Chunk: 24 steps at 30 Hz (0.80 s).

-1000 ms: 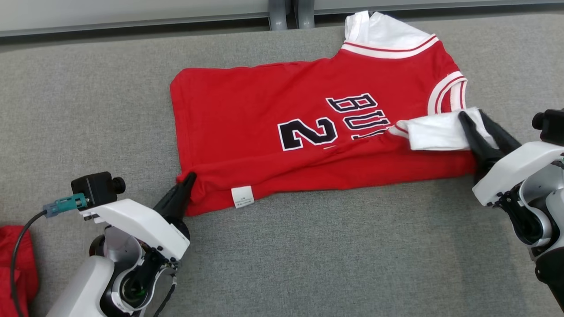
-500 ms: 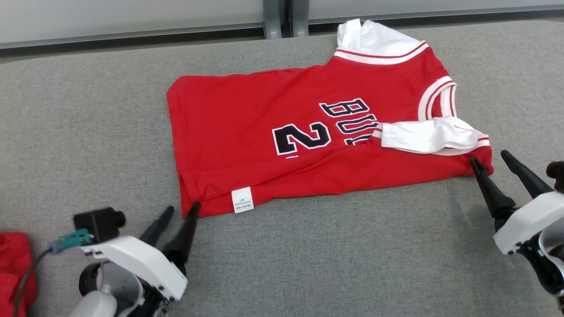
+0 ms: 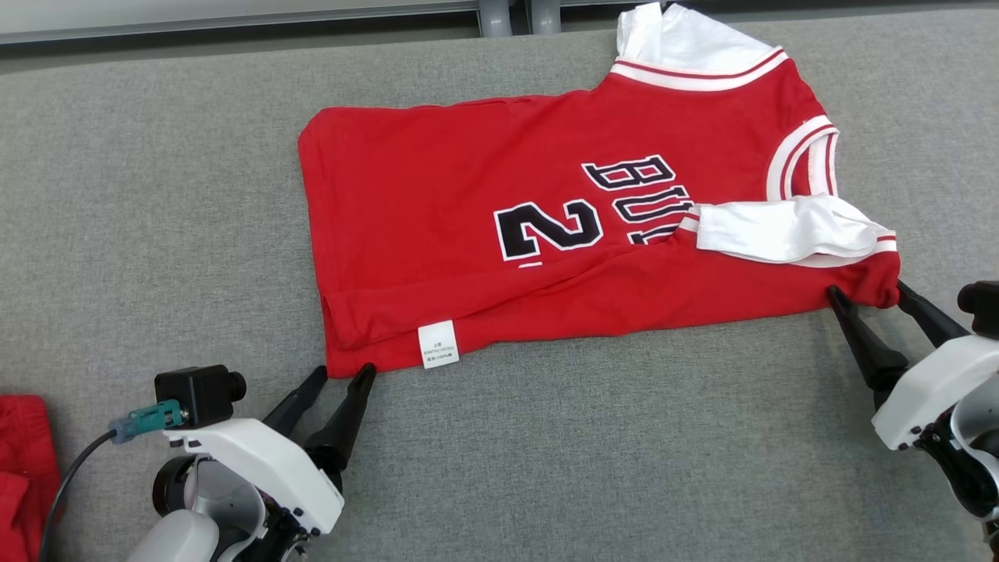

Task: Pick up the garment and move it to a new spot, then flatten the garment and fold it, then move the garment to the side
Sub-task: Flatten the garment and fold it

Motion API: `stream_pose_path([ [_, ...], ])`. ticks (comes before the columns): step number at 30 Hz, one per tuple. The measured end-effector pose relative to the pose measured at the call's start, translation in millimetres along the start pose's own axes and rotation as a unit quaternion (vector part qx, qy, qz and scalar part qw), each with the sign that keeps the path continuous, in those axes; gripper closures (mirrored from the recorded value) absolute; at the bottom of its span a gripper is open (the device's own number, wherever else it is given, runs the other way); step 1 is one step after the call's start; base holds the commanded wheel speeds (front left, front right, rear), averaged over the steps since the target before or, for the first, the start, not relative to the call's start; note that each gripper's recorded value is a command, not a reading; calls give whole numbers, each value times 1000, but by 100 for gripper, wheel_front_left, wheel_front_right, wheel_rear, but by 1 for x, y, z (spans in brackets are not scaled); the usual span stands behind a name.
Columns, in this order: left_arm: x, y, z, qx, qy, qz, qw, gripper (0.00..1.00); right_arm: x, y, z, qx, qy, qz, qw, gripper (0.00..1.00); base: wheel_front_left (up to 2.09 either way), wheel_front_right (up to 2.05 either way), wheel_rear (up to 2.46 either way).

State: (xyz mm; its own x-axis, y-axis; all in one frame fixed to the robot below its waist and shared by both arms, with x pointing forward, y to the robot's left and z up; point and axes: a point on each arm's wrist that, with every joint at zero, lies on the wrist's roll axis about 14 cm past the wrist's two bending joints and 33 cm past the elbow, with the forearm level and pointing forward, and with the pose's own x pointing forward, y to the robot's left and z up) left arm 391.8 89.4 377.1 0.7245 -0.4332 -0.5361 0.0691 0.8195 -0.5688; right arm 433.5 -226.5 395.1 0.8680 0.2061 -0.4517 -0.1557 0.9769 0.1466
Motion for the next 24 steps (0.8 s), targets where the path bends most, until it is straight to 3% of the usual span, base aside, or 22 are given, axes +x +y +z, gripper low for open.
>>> stream_pose_path([
  [8, 7, -1, 3, 2, -1, -3, 1000, 0, 6, 9, -3, 2, 11, 10, 1000, 0, 0, 0, 0],
  [9, 8, -1, 2, 4, 5, -5, 1000, 36, 7, 10, -5, 2, 17, 12, 1000, 0, 0, 0, 0],
  [11, 10, -2, 1, 7, 10, -7, 1000, 91, 8, 13, -9, -1, 32, 16, 999, 0, 0, 0, 0],
  [12, 11, -2, -1, 9, 15, -10, 1000, 100, 9, 16, -14, -3, 46, 22, 999, 0, 0, 0, 0],
  [13, 12, -4, -2, 14, 22, -15, 1000, 100, 10, 20, -18, -3, 58, 29, 998, 4, 0, 0, 0],
  [14, 13, -5, -3, 15, 25, -20, 999, 100, 10, 24, -19, 0, 64, 34, 997, 69, 0, 0, 0],
  [15, 13, -7, -5, 16, 32, -24, 999, 100, 11, 26, -19, -1, 71, 39, 997, 100, 0, 0, 0],
  [24, -6, -30, 12, 13, 51, -86, 995, 100, -1, 9, 23, 6, 83, 45, 996, 100, 0, 0, 0],
])
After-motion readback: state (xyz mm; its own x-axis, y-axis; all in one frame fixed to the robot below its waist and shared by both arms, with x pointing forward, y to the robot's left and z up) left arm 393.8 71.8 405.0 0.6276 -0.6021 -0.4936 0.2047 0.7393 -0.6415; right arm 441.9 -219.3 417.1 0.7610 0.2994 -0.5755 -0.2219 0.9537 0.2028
